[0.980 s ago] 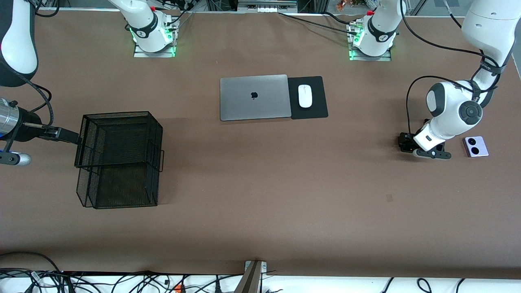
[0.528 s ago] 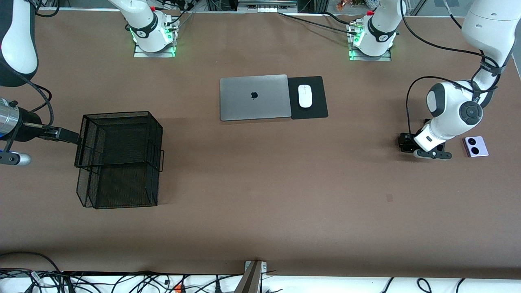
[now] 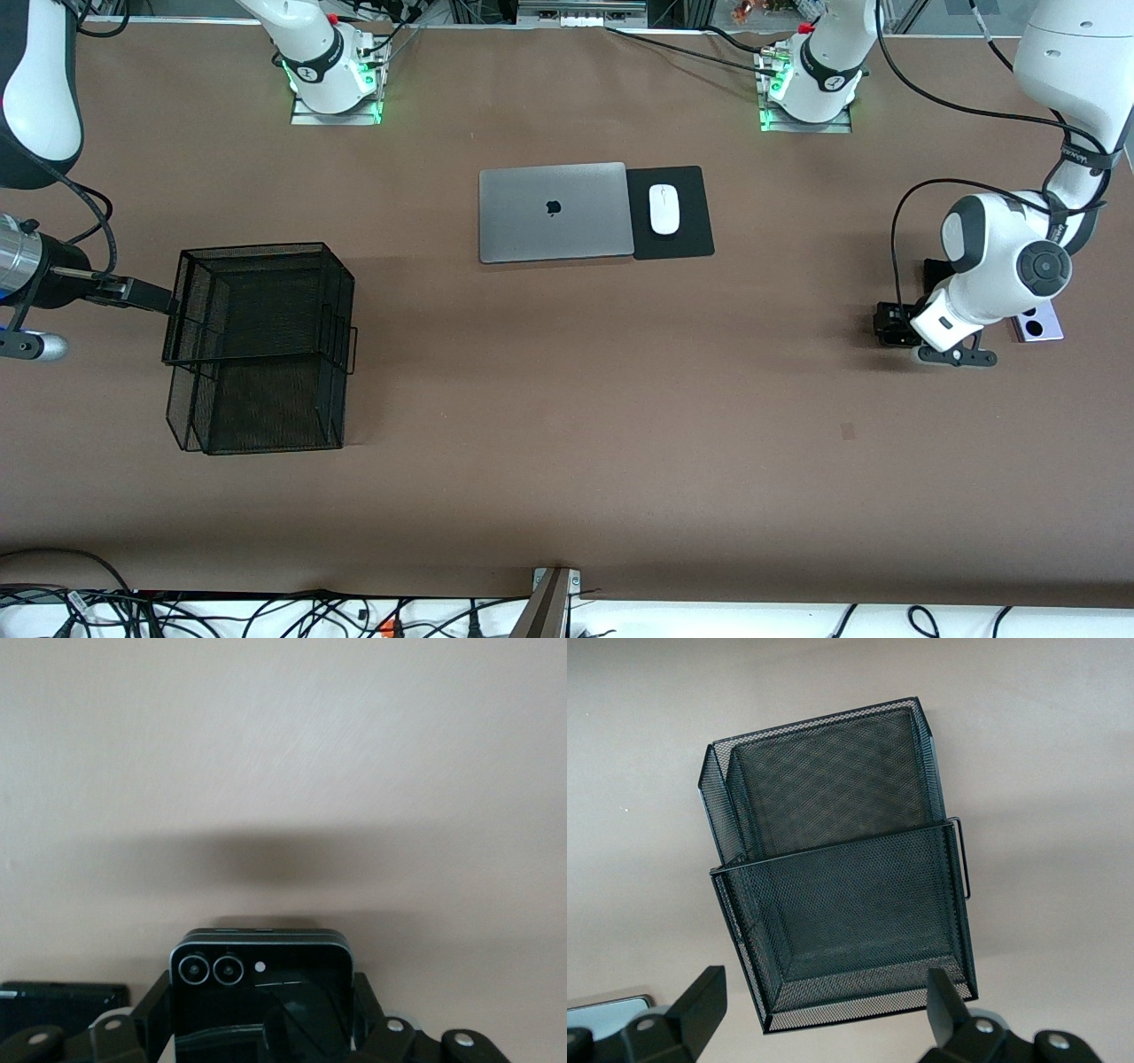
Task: Place phones with both arms
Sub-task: 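Lift the flip phone with the left gripper toward the laptop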
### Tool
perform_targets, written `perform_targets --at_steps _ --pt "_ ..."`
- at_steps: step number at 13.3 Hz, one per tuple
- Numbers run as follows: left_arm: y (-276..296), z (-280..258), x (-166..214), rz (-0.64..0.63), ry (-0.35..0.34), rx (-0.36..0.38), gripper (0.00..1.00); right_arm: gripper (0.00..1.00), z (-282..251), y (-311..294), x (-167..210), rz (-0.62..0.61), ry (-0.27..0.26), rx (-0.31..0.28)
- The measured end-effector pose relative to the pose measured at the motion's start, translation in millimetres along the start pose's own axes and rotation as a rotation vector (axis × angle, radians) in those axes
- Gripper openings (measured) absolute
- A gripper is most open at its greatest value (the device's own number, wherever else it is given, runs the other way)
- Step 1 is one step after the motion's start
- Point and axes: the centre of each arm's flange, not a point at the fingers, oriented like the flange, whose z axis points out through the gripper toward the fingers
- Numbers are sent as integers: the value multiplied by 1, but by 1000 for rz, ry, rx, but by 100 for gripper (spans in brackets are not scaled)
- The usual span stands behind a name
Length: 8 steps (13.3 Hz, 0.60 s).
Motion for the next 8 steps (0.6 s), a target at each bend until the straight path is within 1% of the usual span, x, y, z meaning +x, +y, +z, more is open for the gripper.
perform_targets --at_steps 3,6,8 --pt "49 -27 26 -41 -12 1 81 100 0 0 0 0 0 0" --pt "140 -52 45 -85 -2 16 81 100 0 0 0 0 0 0" --pt "206 -62 47 -117 16 18 81 100 0 0 0 0 0 0"
